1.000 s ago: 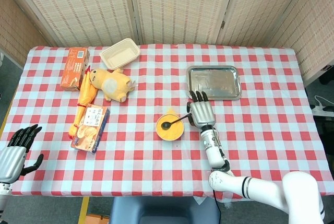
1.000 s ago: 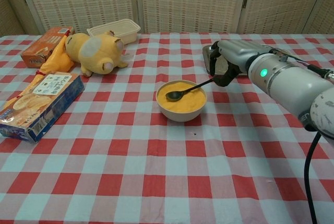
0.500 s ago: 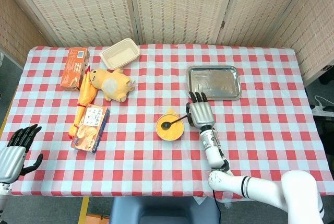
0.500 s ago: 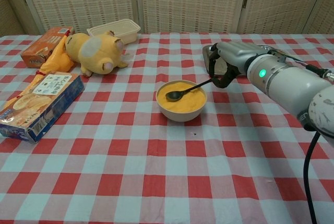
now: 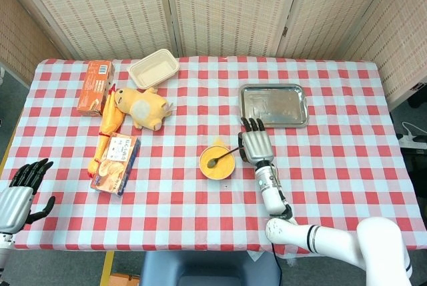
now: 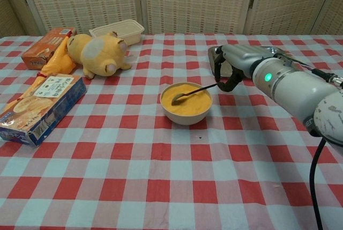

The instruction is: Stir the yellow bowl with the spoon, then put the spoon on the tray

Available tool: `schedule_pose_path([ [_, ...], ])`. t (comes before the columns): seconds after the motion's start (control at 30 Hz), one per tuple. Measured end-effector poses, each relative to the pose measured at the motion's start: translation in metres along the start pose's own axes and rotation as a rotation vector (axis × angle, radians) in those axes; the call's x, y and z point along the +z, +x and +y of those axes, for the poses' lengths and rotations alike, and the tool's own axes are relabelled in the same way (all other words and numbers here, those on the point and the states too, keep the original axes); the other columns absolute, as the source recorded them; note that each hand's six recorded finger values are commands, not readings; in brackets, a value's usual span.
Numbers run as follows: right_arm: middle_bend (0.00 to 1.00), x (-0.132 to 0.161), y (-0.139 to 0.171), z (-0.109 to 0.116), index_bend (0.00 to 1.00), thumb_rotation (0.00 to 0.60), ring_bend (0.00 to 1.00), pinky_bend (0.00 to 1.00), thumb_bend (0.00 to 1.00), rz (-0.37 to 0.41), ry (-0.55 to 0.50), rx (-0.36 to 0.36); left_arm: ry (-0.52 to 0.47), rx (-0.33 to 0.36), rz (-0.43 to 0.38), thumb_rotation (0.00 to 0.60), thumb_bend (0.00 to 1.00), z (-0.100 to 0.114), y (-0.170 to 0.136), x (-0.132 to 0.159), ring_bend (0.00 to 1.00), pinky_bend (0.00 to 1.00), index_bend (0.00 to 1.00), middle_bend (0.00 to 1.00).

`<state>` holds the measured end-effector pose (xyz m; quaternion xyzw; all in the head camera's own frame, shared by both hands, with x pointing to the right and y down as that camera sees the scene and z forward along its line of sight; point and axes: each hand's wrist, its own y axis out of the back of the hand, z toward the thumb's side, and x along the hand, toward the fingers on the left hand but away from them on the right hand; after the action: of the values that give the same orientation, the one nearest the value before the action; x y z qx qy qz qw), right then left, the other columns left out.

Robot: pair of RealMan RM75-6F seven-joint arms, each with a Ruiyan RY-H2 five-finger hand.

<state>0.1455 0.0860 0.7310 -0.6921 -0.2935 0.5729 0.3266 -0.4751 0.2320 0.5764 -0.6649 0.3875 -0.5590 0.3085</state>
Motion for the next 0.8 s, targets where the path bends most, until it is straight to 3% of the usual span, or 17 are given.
schedule_pose_path([
  [0.23,0.06,0.001,0.0,0.0,0.58,0.6,0.0,0.01,0.35,0.002,0.002,-0.005,0.0,0.002,0.001,0.6,0.44,0.001,0.0,0.0,0.0,0.05,0.0,0.0],
  [0.57,0.06,0.002,0.004,0.002,0.48,0.6,0.0,0.01,0.35,0.022,0.004,-0.01,0.0,0.004,0.004,0.6,0.44,0.001,-0.001,0.0,0.0,0.06,0.0,0.0],
  [0.8,0.06,0.002,0.011,0.0,0.48,0.6,0.0,0.02,0.35,0.052,0.031,-0.021,0.004,0.0,0.008,0.6,0.44,0.0,-0.001,0.0,0.0,0.06,0.0,0.0],
])
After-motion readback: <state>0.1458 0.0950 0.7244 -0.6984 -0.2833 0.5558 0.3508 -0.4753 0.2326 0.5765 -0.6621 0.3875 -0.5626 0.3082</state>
